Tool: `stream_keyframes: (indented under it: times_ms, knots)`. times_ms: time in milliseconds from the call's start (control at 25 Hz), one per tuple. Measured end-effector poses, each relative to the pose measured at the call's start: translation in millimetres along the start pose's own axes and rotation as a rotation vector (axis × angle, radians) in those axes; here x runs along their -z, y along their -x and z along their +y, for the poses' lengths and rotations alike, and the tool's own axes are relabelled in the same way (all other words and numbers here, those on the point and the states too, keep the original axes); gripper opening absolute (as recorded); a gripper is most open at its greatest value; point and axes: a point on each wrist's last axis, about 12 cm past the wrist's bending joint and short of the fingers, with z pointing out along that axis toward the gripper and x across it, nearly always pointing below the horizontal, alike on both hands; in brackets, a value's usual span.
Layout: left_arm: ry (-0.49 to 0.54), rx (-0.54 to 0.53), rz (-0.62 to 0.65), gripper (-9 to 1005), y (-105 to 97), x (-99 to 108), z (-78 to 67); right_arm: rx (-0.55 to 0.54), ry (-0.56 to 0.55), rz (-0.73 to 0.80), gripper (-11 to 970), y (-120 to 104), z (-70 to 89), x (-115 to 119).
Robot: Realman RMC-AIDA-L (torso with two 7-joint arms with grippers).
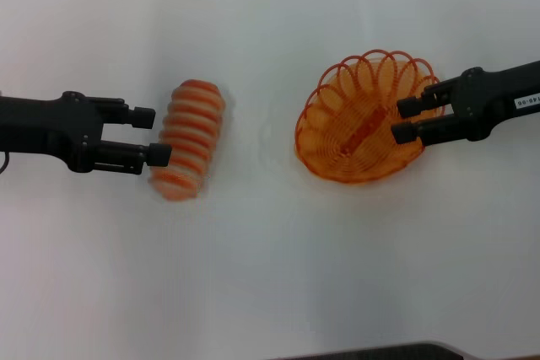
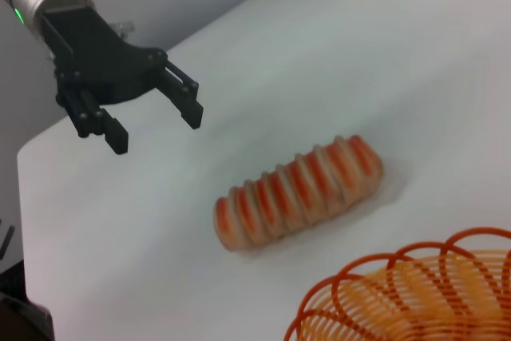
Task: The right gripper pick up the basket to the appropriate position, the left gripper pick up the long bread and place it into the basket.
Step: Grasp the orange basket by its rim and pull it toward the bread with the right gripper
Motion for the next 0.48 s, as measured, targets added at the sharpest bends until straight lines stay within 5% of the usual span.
stream_keyframes:
  times_ms: [480]
  knots:
    - [0.006,-0.012,-0.008,781,3.3,-6.7,1.5,-0.187,-0.181,-0.289,567,39.0,-24.4,25.5]
